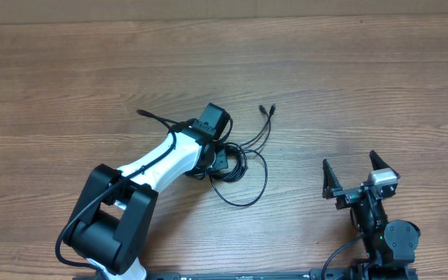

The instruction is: Untangle cables

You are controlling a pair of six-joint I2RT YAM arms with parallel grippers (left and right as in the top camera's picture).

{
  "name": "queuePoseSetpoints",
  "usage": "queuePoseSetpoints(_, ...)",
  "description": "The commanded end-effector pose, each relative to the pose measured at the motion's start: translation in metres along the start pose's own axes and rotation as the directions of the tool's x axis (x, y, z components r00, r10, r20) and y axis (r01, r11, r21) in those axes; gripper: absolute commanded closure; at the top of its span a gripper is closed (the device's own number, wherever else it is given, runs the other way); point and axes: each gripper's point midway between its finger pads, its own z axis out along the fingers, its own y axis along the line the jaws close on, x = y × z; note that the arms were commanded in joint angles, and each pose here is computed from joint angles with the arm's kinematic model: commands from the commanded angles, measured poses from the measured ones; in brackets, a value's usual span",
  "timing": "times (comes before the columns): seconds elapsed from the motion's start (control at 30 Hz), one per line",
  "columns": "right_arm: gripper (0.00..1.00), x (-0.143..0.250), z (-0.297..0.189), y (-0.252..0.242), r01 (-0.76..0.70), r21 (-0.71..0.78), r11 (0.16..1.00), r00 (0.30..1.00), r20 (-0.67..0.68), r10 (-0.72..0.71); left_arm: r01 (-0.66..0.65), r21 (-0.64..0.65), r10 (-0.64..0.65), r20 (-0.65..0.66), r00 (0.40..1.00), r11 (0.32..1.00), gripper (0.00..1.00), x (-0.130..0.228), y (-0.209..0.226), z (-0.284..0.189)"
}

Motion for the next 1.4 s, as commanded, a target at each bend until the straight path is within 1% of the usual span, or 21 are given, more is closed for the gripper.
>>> queuePoseSetpoints(0.0, 0.00, 0.002, 0.000, -0.002, 0.003, 0.010, 1.000, 1.000, 0.005, -0.003, 0.027, 0.042, -0.028, 0.015, 0.999, 0.999, 0.96, -0.008, -0.010, -0.012)
queuePoseSetpoints(0.27, 0.00, 0.002, 0.000, -0.002, 0.003, 0.010, 1.000, 1.000, 0.005, -0.003, 0.017, 0.117, -0.026, 0.079, 0.997, 0.993, 0.96, -0.020, -0.025, -0.045)
queuePoseSetpoints(0.33, 0.00, 0.002, 0.000, -0.002, 0.003, 0.010, 1.000, 1.000, 0.005, -0.003, 0.032, 0.132, -0.044, 0.089, 0.995, 0.991, 0.96, -0.021, -0.026, -0.051)
queuePoseSetpoints(0.4, 0.00, 0.002, 0.000, -0.002, 0.003, 0.010, 1.000, 1.000, 0.005, -0.003, 0.094, 0.143, -0.107, 0.086, 0.990, 0.985, 0.96, -0.020, -0.026, -0.058)
queuePoseSetpoints(0.5, 0.00, 0.002, 0.000, -0.002, 0.003, 0.010, 1.000, 1.000, 0.005, -0.003, 0.276, 0.151, -0.286, 0.049, 0.957, 0.949, 0.96, -0.014, -0.023, -0.066)
queuePoseSetpoints(0.57, 0.00, 0.002, 0.000, -0.002, 0.003, 0.010, 1.000, 1.000, 0.005, -0.003, 0.407, 0.154, -0.412, 0.002, 0.911, 0.900, 0.96, -0.007, -0.023, -0.070)
queuePoseSetpoints(0.6, 0.00, 0.002, 0.000, -0.002, 0.003, 0.010, 1.000, 1.000, 0.005, -0.003, 0.480, 0.152, -0.481, -0.029, 0.876, 0.864, 0.95, -0.003, -0.023, -0.071)
queuePoseSetpoints(0.63, 0.00, 0.002, 0.000, -0.002, 0.003, 0.010, 1.000, 1.000, 0.005, -0.003, 0.564, 0.142, -0.560, -0.069, 0.825, 0.814, 0.96, 0.002, -0.024, -0.071)
queuePoseSetpoints(0.7, 0.00, 0.002, 0.000, -0.002, 0.003, 0.010, 1.000, 1.000, 0.005, -0.003, 0.715, 0.096, -0.700, -0.150, 0.698, 0.692, 0.96, 0.014, -0.025, -0.071)
queuePoseSetpoints(0.73, 0.00, 0.002, 0.000, -0.002, 0.003, 0.010, 1.000, 1.000, 0.005, -0.003, 0.774, 0.067, -0.756, -0.179, 0.630, 0.629, 0.96, 0.019, -0.026, -0.071)
queuePoseSetpoints(0.77, 0.00, 0.002, 0.000, -0.002, 0.003, 0.009, 1.000, 1.000, 0.005, -0.003, 0.813, 0.050, -0.792, -0.200, 0.577, 0.580, 0.96, 0.022, -0.028, -0.072)
queuePoseSetpoints(0.8, 0.00, 0.002, 0.000, -0.002, 0.003, 0.010, 1.000, 1.000, 0.004, -0.003, 0.837, 0.042, -0.814, -0.211, 0.541, 0.545, 0.96, 0.023, -0.030, -0.072)
queuePoseSetpoints(0.83, 0.00, 0.002, 0.000, -0.002, 0.003, 0.010, 1.000, 1.000, 0.005, -0.003, 0.847, 0.040, -0.823, -0.218, 0.525, 0.529, 0.96, 0.023, -0.031, -0.072)
queuePoseSetpoints(0.97, 0.00, 0.002, 0.000, -0.002, 0.003, 0.010, 1.000, 1.000, 0.005, -0.003, 0.845, 0.040, -0.820, -0.218, 0.529, 0.534, 0.96, 0.024, -0.032, -0.072)
queuePoseSetpoints(1.03, 0.00, 0.002, 0.000, -0.002, 0.003, 0.010, 1.000, 1.000, 0.004, -0.003, 0.835, 0.044, -0.811, -0.217, 0.544, 0.548, 0.96, 0.024, -0.032, -0.073)
queuePoseSetpoints(1.07, 0.00, 0.002, 0.000, -0.002, 0.003, 0.010, 1.000, 1.000, 0.005, -0.003, 0.821, 0.049, -0.797, -0.216, 0.564, 0.568, 0.96, 0.024, -0.032, -0.073)
queuePoseSetpoints(1.13, 0.00, 0.002, 0.000, -0.002, 0.003, 0.010, 1.000, 1.000, 0.005, -0.003, 0.776, 0.066, -0.751, -0.210, 0.626, 0.628, 0.96, 0.024, -0.032, -0.072)
queuePoseSetpoints(1.17, 0.00, 0.002, 0.000, -0.002, 0.003, 0.010, 1.000, 1.000, 0.005, -0.003, 0.729, 0.081, -0.705, -0.202, 0.680, 0.680, 0.96, 0.024, -0.031, -0.072)
queuePoseSetpoints(1.2, 0.00, 0.002, 0.000, -0.002, 0.003, 0.010, 1.000, 1.000, 0.005, -0.003, 0.696, 0.090, -0.673, -0.195, 0.714, 0.712, 0.96, 0.023, -0.031, -0.072)
queuePoseSetpoints(1.3, 0.00, 0.002, 0.000, -0.002, 0.003, 0.010, 1.000, 1.000, 0.005, -0.003, 0.600, 0.118, -0.580, -0.166, 0.797, 0.791, 0.96, 0.020, -0.030, -0.072)
queuePoseSetpoints(1.37, 0.00, 0.002, 0.000, -0.002, 0.003, 0.010, 1.000, 1.000, 0.005, -0.003, 0.545, 0.125, -0.525, -0.161, 0.836, 0.829, 0.96, 0.021, -0.029, -0.072)
